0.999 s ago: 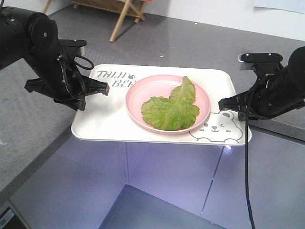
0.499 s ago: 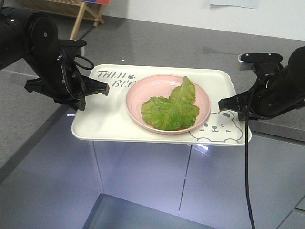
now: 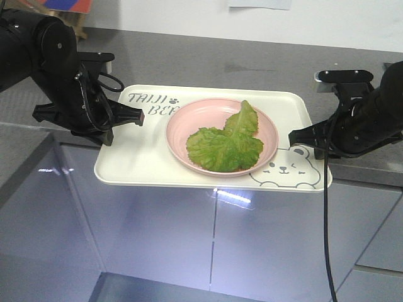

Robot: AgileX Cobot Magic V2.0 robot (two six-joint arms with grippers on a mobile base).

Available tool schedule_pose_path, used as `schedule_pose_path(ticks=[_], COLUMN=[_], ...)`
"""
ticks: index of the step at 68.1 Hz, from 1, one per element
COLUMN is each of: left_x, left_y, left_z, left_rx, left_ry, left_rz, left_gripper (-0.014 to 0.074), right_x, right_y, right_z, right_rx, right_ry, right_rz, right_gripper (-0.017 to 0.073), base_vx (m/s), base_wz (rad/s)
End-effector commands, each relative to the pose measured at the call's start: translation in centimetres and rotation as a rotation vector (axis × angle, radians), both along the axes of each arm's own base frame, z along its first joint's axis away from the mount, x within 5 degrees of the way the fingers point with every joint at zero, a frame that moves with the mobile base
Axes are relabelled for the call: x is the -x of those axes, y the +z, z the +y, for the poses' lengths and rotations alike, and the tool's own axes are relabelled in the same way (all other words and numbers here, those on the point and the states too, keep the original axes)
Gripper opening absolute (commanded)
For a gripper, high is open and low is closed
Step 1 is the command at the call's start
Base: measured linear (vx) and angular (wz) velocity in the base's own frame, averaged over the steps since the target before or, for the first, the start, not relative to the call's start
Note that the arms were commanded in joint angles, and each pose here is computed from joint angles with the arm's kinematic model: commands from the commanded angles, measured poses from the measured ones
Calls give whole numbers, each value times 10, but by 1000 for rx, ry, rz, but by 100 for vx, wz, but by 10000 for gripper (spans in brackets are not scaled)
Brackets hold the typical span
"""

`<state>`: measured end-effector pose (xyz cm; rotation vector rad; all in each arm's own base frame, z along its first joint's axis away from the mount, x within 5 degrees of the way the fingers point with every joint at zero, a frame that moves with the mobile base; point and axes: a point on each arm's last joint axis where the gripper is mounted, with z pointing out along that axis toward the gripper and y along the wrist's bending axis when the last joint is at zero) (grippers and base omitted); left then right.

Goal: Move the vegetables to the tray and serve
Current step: 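Hold the tray level with both grippers while the base turns away, then hold the tray with both grippers while driving to another counter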

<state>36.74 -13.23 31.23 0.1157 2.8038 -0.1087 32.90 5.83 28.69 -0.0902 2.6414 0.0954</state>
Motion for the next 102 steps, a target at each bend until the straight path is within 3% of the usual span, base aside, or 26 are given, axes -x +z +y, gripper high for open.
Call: schedule_pose_path(ticks=[1, 102], left_x=[9, 9], left_y=[33, 33], left_z=[-3, -3], left_rx=[55, 55], left_ry=[-30, -30], left_rz=[-121, -121], left_gripper=[-7, -6], right_x=[1, 1], right_y=[27, 27], right_z=[1, 1], right_rx=[-12, -17], right_ry=[22, 21], right_rz=[-136, -134], right_gripper=[-4, -4], base_vx=[8, 11], base_wz=[-31, -16])
